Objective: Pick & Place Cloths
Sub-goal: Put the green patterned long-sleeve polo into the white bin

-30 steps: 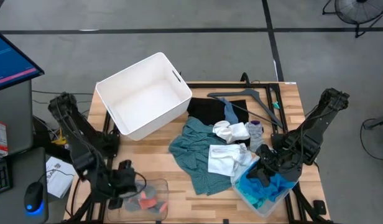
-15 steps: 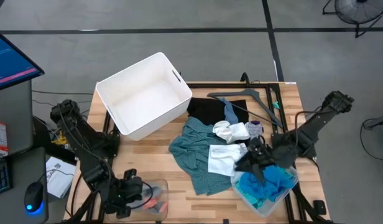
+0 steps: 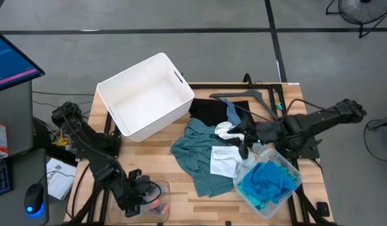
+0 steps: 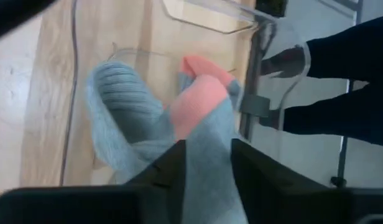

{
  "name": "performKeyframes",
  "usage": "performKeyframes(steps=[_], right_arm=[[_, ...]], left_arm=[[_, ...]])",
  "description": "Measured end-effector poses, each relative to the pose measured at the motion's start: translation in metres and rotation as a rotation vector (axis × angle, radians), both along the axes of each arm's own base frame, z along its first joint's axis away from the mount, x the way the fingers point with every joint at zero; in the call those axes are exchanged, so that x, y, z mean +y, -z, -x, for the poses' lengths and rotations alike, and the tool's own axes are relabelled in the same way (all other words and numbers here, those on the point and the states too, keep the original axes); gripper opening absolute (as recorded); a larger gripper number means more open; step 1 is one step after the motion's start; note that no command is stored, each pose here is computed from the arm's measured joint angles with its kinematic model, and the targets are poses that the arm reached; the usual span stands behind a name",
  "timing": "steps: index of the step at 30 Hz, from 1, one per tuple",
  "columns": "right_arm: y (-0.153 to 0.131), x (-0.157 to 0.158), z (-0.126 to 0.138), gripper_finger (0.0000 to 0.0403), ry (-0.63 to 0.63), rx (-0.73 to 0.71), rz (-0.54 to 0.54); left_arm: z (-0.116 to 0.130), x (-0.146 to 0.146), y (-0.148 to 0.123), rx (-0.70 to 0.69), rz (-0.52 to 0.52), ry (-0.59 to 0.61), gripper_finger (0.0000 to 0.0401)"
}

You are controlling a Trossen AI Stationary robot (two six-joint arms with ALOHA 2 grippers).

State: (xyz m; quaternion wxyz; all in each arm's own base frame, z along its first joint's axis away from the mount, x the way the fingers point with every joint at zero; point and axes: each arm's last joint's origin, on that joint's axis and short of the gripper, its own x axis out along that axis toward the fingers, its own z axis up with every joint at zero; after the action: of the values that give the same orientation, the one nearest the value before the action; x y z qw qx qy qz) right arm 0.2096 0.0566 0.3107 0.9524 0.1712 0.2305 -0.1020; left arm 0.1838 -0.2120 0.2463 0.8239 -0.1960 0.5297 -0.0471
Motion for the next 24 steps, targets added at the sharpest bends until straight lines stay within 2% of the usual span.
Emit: performKeyframes(steps=[6, 11, 18, 24], right_arm=[[0.006, -0.022, -0.010, 0.0282, -0.017, 0.061, 0.092], [0.025, -0.030, -0.031, 0.0302, -0.043, 0.157, 0.200], [0.074, -0.033, -0.076, 0.0303, -0.138, 0.290, 0.282], [0.115, -0.041, -0.114, 0.0303, -0.143, 0.417, 0.334]], left_arm=[[-0.011, 0.010, -0.001, 0.009, 0.027, -0.049, 0.0214], [-0.024, 0.024, -0.004, 0.027, 0.080, -0.180, 0.0261], [-0.027, 0.046, -0.026, -0.036, 0.165, -0.242, 0.0267], [-0.020, 0.069, -0.054, -0.195, 0.196, -0.335, 0.0256]])
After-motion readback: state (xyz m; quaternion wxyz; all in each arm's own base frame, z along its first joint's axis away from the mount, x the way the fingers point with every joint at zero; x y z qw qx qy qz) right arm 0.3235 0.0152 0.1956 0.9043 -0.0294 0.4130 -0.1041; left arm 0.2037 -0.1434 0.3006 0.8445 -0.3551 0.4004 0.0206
